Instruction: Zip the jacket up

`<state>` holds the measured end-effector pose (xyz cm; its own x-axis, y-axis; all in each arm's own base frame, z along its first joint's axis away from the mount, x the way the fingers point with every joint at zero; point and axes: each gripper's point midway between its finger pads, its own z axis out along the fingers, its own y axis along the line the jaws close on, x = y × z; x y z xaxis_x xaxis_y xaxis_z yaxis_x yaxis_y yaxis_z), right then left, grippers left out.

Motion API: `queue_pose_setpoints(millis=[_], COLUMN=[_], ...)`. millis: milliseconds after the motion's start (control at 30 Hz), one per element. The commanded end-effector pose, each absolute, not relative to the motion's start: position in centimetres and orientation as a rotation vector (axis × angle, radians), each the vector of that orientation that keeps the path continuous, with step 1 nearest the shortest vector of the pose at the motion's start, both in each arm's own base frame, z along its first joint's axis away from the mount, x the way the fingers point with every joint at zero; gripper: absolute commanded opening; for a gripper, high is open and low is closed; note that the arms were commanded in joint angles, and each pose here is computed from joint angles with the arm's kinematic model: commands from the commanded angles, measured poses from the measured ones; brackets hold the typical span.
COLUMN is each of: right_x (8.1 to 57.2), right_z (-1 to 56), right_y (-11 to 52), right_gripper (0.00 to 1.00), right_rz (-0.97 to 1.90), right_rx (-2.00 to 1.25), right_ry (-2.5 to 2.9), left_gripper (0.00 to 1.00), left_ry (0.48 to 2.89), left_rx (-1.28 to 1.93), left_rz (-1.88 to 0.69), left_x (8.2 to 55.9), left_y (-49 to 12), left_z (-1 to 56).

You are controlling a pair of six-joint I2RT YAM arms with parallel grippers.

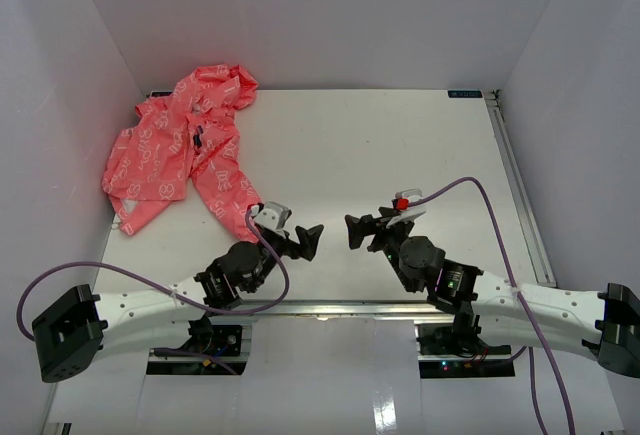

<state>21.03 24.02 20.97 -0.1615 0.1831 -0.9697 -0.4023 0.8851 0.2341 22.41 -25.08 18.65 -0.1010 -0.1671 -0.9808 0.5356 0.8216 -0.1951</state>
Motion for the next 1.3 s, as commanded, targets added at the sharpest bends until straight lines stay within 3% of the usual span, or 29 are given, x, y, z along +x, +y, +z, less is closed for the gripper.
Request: queue_pose_setpoints(millis=[0,233,400,667,800,900,1167,1267], right_x=[21.4,21.2,21.0,20.1,20.3,19.6,19.4,19.3], right_z=[22.4,22.7,22.0,22.4,22.4,23.0,23.3,23.2], right_y=[23.8,23.6,24.2,25.7,24.7,25.1,25.0,25.2], right_gripper=[0.9,0.9,0.9,0.9,0.9,0.9,0.9,0.9], right_rz=[0.544,0.578,0.587,0.654,0.638,0.695,0.718,0.731], right_rx=[-0.097,-0.053,-0.127,-0.2,-0.177,-0.204,-0.2,-0.206], right_ry=[1.615,1.613,1.589,1.592,1.563,1.545,1.534,1.531], left_gripper=[0.98,0.98,0.98,0.98,0.96,0.85,0.87,0.83], left_ry=[1.561,1.624,1.783,2.032,2.09,2.165,2.271,2.323], left_rx=[0.281,0.193,-0.008,-0.246,-0.339,-0.403,-0.337,-0.323], left_rz=[-0.607,-0.537,-0.219,0.193,0.186,0.247,0.163,0.109], left_x=[22.6,23.6,27.5,33.4,35.4,36.4,36.0,35.1], left_y=[-25.0,-24.1,-20.5,-9.9,-6.5,-4.5,-6.0,-6.8], left_z=[19.1,18.9,18.2,14.6,11.9,9.0,5.9,4.7])
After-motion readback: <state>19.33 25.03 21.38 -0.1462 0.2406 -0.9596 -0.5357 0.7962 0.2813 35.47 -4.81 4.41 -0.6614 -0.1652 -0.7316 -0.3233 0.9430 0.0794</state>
